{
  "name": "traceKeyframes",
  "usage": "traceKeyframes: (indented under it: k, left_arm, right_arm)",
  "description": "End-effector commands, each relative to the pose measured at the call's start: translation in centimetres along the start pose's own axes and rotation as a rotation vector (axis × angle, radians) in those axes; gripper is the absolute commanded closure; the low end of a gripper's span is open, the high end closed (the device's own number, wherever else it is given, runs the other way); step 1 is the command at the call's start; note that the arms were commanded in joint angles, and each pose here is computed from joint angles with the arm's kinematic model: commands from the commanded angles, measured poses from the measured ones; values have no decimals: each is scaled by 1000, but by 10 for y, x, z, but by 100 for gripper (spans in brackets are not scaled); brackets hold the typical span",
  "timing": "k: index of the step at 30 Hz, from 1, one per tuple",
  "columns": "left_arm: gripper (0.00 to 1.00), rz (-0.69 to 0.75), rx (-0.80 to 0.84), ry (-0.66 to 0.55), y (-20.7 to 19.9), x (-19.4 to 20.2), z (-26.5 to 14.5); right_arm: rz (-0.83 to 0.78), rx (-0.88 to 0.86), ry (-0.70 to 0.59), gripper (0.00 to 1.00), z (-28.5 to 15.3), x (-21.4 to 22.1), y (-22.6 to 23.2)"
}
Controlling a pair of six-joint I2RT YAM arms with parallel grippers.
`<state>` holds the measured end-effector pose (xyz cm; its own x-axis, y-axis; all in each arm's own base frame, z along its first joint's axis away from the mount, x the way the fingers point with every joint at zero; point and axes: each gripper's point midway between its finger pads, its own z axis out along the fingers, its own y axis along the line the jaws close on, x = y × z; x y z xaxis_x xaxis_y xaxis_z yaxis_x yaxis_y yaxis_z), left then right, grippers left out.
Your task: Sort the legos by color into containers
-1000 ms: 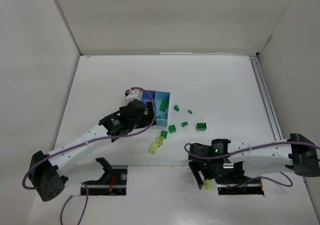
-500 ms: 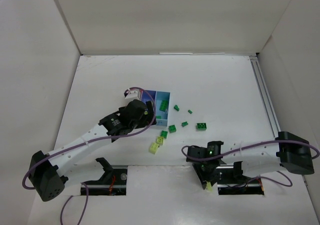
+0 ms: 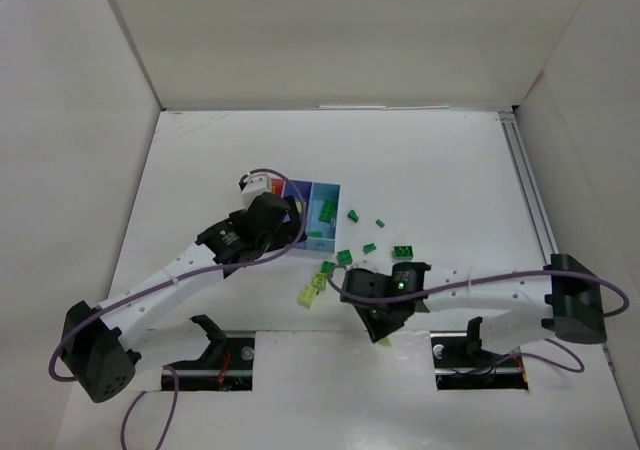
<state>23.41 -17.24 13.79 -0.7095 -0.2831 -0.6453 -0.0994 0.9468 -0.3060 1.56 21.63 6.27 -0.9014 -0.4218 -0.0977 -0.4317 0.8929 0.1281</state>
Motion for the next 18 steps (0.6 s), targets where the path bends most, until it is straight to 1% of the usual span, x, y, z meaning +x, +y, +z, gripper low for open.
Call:
traceKeyframes:
  k: [1,2,3,4,5,6,7,9,10,12,13,14,16,17,18]
  left_arm:
    - [0,-59,21,-82,-7,-35,-14]
    - [0,-58,24,-95,-5,-39,-16]
    - [0,-75,27,-123,-2,-51,-21]
    - [0,-85,18,-128,1,-53,-20]
    - [0,-91,18,-146,4,-61,-25]
    - [0,-102,7,-152,7,-64,-24]
    - [0,-126,-15,-178,18,-74,-26]
    - [0,-145,-50,-172,34,-76,-27]
    - [0,-179,-75,-207,47,-88,-31]
    - [0,-215,-76,-211,56,-92,-32]
    - [0,-230,-82,-208,62,-91,-32]
    - [0,-242,-97,-216,72,-94,-33]
    - [0,-250,-58,-210,72,-95,-31]
    - [0,-258,-57,-208,74,-94,-29]
    - [0,-255,-64,-211,77,-95,-29]
  right_arm:
    - [-144,90,-191,76,-11,-68,1]
    - [-146,72,-251,77,-24,-96,11]
    - [-165,85,-273,77,-27,-110,12]
    - [-221,118,-273,78,-25,-123,10]
    - [-232,113,-312,78,-30,-142,13]
    - [-218,94,-369,79,-44,-170,16]
    - [-270,95,-381,79,-45,-185,16]
    - [-297,40,-453,80,-59,-218,27]
    - [-287,19,-518,80,-77,-244,29]
    - [-335,18,-569,80,-82,-276,34]
    - [-334,1,-624,80,-101,-299,39]
    - [-360,20,-619,80,-92,-313,40]
    - [-377,-6,-638,80,-93,-335,45]
    - [-362,-18,-684,80,-106,-355,43]
    - [-375,-11,-661,80,-91,-365,42]
